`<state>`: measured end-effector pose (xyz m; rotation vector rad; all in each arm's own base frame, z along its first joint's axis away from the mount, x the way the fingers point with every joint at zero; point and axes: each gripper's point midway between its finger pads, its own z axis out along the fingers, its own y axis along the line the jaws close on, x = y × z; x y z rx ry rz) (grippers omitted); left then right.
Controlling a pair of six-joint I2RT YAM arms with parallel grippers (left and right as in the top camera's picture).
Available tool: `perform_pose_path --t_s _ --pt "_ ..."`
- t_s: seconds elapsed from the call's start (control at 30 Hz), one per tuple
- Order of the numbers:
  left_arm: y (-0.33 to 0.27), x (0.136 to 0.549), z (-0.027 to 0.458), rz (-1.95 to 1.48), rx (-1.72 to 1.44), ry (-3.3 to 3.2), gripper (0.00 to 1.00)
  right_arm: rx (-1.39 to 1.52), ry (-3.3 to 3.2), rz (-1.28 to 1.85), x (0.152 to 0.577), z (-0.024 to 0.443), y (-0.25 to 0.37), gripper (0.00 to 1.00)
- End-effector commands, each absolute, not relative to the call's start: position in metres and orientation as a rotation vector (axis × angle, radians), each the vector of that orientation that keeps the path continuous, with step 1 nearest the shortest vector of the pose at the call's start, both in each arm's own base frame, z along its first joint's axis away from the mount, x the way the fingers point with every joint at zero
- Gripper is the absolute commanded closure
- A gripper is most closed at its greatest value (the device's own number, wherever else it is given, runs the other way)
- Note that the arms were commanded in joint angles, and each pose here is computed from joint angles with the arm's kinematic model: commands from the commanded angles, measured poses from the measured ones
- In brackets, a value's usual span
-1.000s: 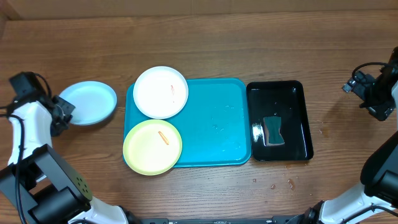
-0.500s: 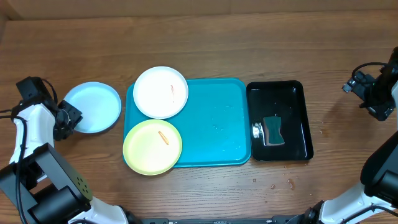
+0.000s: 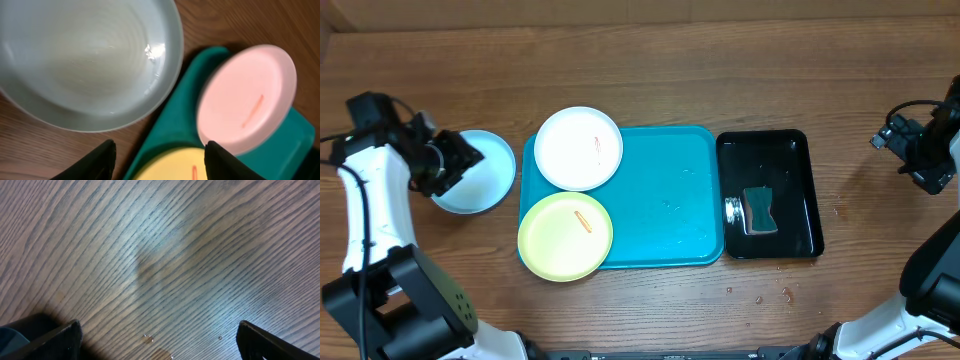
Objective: Clean dirty plates on tray and stack at the side
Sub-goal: 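Move the left gripper to the white plate rim and grip it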
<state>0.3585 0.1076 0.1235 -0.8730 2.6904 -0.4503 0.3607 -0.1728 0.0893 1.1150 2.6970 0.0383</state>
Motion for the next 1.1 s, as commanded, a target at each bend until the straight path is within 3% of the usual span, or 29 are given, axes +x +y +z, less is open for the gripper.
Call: perform_pose_path --t_s 0.0,0.27,0.43,0.6,0.67,0.83,1.07 --pt "0.072 0.365 0.135 -0.484 -0.649 2.736 0.45 1.102 2.646 0.023 0.366 0.107 -0.178 0.00" --pt "0.025 0.364 0.121 -0.238 -0.422 2.877 0.45 1.102 2.646 0.023 0.366 0.107 -0.178 0.00" --pt "-0.004 0.361 0.119 -0.204 -0.296 2.916 0.27 1.102 2.646 0.023 0.366 0.107 -0.178 0.00" --pt "-0.012 0.361 0.117 -0.146 -0.325 2.918 0.34 1.102 2.646 0.023 0.366 0.107 -0.178 0.00" --pt "-0.009 0.361 0.117 -0.120 -0.348 2.912 0.44 1.102 2.646 0.023 0.366 0.107 -0.178 0.00" --pt "-0.007 0.368 0.117 -0.103 -0.357 2.881 0.55 1.102 2.646 0.023 0.366 0.107 -0.178 0.00" --pt "0.000 0.371 0.102 -0.051 -0.361 2.859 0.58 1.102 2.646 0.023 0.366 0.107 -0.178 0.00"
